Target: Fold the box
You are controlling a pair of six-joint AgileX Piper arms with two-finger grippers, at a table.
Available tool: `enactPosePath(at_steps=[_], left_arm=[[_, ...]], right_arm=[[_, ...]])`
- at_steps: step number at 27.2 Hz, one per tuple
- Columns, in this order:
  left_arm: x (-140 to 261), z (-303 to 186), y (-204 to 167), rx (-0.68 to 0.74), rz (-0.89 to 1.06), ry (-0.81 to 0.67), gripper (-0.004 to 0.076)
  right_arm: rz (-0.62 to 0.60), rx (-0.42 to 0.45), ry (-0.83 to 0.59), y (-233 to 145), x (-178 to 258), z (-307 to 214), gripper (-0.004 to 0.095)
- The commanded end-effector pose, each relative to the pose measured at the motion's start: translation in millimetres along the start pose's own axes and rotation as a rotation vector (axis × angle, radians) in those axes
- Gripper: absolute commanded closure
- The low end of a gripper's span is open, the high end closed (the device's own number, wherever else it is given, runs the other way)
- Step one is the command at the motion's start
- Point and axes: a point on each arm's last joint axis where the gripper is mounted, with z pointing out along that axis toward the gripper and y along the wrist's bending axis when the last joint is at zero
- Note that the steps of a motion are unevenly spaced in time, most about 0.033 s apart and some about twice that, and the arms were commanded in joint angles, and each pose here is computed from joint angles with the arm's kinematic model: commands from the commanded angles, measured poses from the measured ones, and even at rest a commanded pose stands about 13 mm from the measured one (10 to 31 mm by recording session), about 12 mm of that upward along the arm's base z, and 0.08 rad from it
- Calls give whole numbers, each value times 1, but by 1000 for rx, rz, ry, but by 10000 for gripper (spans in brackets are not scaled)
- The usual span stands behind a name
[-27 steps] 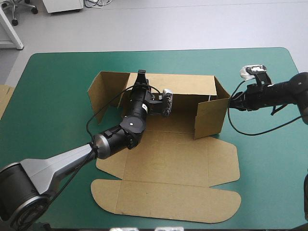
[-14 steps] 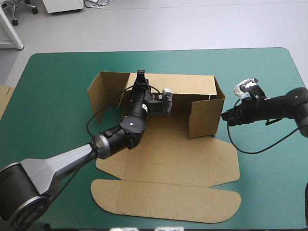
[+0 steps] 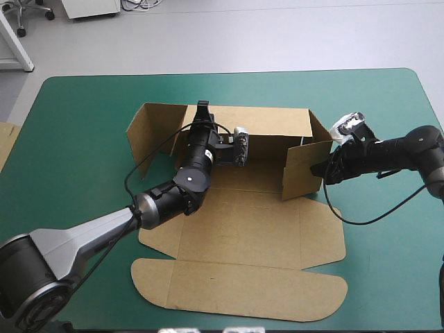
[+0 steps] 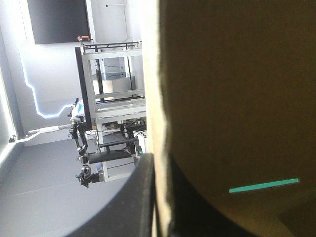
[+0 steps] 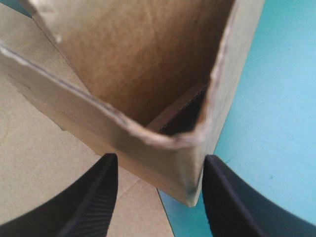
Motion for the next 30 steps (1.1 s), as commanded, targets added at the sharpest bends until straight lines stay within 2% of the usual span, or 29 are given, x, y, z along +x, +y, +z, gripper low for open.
enactPosePath(at_steps=[1, 6, 15, 19, 20, 24, 28, 30], left_arm=[[2, -9, 20, -63, -32, -3, 734], [2, -9, 20, -63, -32, -3, 734], [2, -9, 20, -62, -33, -3, 734], [3, -9, 20, -61, -43, 0, 734], [3, -9, 20, -61, -47, 1, 734], [3, -9, 20, -62, -61, 3, 734], [3, -9, 20, -62, -65, 3, 734], [3, -9, 20, -62, -65, 3, 734]], right_arm=[[-43, -1, -83, 15, -18, -9, 405], [-66, 7, -89, 30, -29, 5, 421], [102, 76, -155, 35, -19, 15, 439], [104, 169, -190, 45, -9, 23, 469], [100, 222, -229, 52, -7, 26, 469], [118, 344, -303, 62, -4, 28, 469], [151, 382, -339, 73, -2, 35, 471], [163, 397, -347, 76, -1, 37, 518]])
